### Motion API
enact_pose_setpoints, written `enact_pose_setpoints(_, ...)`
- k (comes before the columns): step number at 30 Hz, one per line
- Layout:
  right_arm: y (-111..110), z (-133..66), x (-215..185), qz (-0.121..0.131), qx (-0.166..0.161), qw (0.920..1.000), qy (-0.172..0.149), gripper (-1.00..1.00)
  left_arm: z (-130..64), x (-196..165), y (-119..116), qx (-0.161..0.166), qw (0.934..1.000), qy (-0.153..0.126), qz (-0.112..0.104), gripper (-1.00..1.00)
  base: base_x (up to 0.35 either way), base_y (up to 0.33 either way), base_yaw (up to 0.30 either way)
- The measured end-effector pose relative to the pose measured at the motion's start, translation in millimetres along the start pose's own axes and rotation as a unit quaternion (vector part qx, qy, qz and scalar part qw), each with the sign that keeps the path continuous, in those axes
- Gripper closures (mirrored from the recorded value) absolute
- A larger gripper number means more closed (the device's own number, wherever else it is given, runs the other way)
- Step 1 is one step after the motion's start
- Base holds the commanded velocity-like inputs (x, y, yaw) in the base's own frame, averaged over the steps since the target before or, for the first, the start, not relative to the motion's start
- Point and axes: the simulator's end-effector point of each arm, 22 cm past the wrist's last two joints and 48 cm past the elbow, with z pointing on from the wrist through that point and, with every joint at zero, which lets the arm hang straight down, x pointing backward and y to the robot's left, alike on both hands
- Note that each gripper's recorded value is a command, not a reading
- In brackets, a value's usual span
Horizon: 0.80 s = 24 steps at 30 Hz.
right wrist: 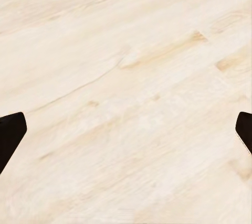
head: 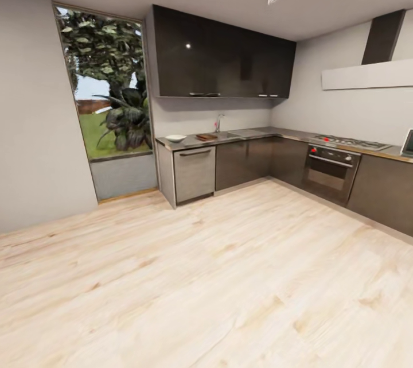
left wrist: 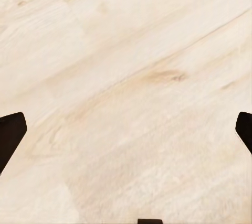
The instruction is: In the kitchen, take the Vidalia onion out of the sink, dice it on the chopping board with the paring knife, put the diced onion into the bowl on the countertop, then place both the paring knife and the chopping board into the sink.
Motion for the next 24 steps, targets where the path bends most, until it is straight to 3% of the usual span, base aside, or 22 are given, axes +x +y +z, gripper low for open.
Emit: enact_pose_setpoints(24, -0.2, 0.0, 0.0, 0.0, 0.0, 1.0, 0.0, -1.0, 0.0, 0.0, 0.1, 0.0, 1.0, 0.0, 0.0, -1.0, 0.321, -0.102, 0.0)
